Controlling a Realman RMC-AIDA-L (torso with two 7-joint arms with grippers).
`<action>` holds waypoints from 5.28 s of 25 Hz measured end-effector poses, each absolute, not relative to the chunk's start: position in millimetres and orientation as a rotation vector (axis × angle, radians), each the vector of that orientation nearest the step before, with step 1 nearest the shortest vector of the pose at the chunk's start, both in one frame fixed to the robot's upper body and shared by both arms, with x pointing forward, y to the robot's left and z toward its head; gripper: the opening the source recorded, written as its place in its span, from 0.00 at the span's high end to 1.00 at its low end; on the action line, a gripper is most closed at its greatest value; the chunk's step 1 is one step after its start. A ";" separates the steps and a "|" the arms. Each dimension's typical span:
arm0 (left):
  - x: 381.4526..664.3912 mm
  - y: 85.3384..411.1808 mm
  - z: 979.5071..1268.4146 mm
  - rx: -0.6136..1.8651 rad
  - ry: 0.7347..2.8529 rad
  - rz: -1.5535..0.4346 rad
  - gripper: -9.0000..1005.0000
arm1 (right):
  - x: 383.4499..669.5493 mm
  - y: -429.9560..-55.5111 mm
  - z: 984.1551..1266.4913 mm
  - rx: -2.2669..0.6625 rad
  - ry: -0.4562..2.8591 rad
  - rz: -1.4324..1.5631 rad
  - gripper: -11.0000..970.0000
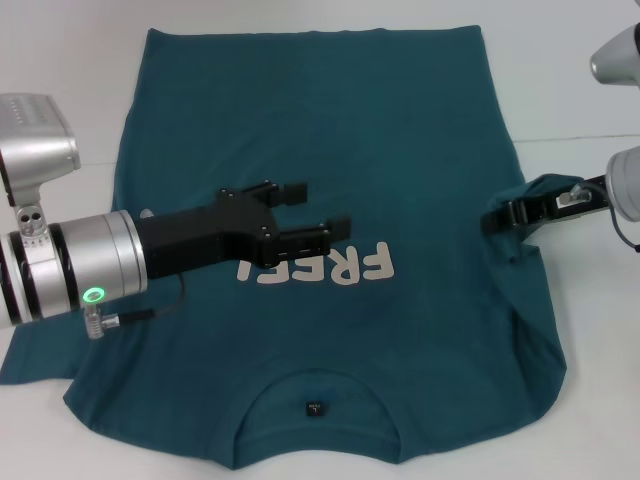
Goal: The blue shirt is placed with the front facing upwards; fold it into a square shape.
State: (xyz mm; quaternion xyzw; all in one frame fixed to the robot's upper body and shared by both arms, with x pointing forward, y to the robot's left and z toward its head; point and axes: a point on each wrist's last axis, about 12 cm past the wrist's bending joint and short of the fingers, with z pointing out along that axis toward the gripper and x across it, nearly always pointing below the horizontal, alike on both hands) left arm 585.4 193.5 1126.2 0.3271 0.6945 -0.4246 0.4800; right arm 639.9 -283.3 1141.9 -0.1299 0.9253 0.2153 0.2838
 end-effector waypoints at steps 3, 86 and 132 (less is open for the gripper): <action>585.3 193.5 1126.2 0.798 1.694 -1.036 0.13 | 639.6 -278.4 1139.1 -0.369 2.488 0.577 0.95; 594.0 216.4 1102.4 0.511 1.789 -0.930 0.13 | 539.3 -315.3 1083.0 -0.764 1.601 0.569 0.03; 582.2 334.3 1162.1 0.039 2.589 -0.505 0.13 | 528.2 -321.1 1056.1 -0.506 1.608 0.555 0.03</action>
